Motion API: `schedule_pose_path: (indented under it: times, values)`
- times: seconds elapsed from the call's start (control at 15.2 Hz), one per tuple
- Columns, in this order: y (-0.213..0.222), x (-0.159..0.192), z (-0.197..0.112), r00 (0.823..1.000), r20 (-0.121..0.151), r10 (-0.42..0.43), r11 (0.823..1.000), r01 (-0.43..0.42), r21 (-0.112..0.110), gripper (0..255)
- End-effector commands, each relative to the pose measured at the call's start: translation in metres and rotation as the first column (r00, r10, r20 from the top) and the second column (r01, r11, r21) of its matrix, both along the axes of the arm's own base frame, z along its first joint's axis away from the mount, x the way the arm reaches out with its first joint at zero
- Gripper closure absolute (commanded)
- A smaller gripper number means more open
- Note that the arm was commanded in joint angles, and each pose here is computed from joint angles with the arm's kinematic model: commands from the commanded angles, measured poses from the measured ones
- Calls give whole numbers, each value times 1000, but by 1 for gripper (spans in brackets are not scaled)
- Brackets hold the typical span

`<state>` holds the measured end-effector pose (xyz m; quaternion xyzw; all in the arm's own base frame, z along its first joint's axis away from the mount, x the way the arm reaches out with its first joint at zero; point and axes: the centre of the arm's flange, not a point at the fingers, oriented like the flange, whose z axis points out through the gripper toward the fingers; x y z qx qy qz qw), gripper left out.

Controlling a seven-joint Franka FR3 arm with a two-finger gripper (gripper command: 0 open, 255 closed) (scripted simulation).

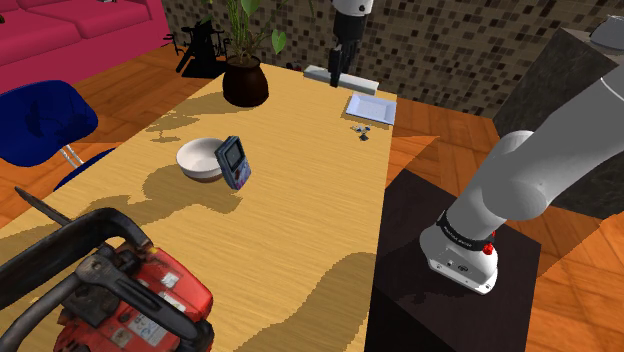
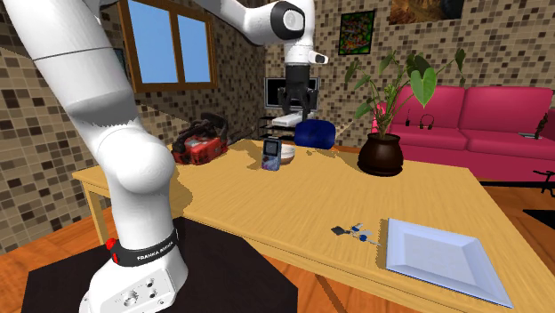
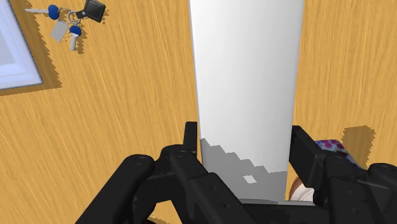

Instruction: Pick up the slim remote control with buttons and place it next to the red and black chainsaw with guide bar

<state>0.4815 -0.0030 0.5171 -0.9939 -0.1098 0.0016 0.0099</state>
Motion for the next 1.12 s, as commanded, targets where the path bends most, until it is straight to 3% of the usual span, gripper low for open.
schedule_pose_path:
  times: [0.0,0.2,1.06]
  values:
    - [0,-1,10,1000,0,0,1000,0,0,255]
    - [0,-1,24,1000,0,0,1000,0,0,255]
    - [171,1,24,1000,0,0,1000,0,0,255]
